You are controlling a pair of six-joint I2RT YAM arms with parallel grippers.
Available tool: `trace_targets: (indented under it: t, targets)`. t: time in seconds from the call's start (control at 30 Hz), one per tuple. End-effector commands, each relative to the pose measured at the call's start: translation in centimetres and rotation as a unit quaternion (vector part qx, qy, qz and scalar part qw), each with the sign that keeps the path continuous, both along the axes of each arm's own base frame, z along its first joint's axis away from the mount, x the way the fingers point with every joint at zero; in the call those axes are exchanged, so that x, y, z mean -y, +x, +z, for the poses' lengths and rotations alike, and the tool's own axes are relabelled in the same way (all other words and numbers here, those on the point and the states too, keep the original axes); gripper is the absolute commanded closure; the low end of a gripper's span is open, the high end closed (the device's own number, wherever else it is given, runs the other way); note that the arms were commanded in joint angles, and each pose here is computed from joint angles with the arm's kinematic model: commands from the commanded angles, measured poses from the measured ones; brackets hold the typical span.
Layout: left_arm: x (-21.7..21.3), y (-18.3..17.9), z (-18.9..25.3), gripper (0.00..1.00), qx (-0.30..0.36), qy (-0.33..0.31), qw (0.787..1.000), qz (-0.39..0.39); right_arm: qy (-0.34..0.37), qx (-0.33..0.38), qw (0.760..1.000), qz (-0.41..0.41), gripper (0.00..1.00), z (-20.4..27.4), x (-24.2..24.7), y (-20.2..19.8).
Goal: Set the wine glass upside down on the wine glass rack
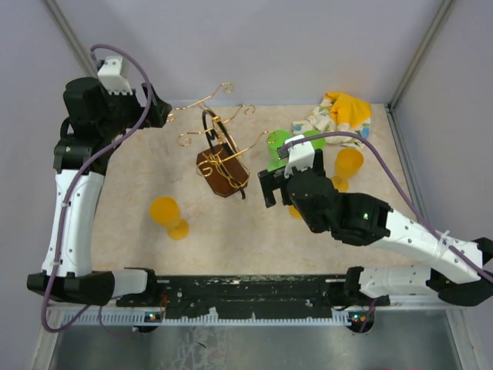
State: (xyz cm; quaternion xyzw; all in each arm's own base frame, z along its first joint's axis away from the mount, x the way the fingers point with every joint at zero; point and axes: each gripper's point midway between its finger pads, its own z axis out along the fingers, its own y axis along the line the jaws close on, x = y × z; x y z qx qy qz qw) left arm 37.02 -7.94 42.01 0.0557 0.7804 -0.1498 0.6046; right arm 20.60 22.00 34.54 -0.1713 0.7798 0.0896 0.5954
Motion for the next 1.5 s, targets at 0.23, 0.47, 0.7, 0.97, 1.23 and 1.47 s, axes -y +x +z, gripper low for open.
trace_targets:
  t: [0.23,0.47,0.7,0.97,1.23,1.47]
  targets:
    - [-0.1,-0.5,2.0,0.00,0.044,-0.017,0.999,0.009,0.021,-0.010,0.999,0.025,0.01,1.7,-3.4,1.5]
    - [-0.8,-0.3,1.2,0.00,0.047,0.003,0.999,0.024,0.001,-0.035,0.998,0.043,0.01,2.7,-5.9,6.2]
    - [-1.0,0.8,-1.1,0.00,0.017,0.017,0.999,0.030,0.007,-0.017,0.993,0.113,0.01,4.0,-9.9,9.2]
    - [-1.6,1.5,-2.4,0.00,0.008,0.028,0.999,0.044,-0.001,-0.047,0.989,0.138,0.01,1.5,-12.2,12.4]
    - [-1.7,1.8,-3.0,0.00,0.002,0.034,0.998,0.047,-0.004,-0.088,0.987,0.137,0.01,-2.0,-12.4,14.9]
    - [-1.9,1.7,-3.2,0.00,0.001,0.039,0.998,0.049,-0.015,-0.123,0.982,0.142,0.01,-3.7,-12.8,15.6]
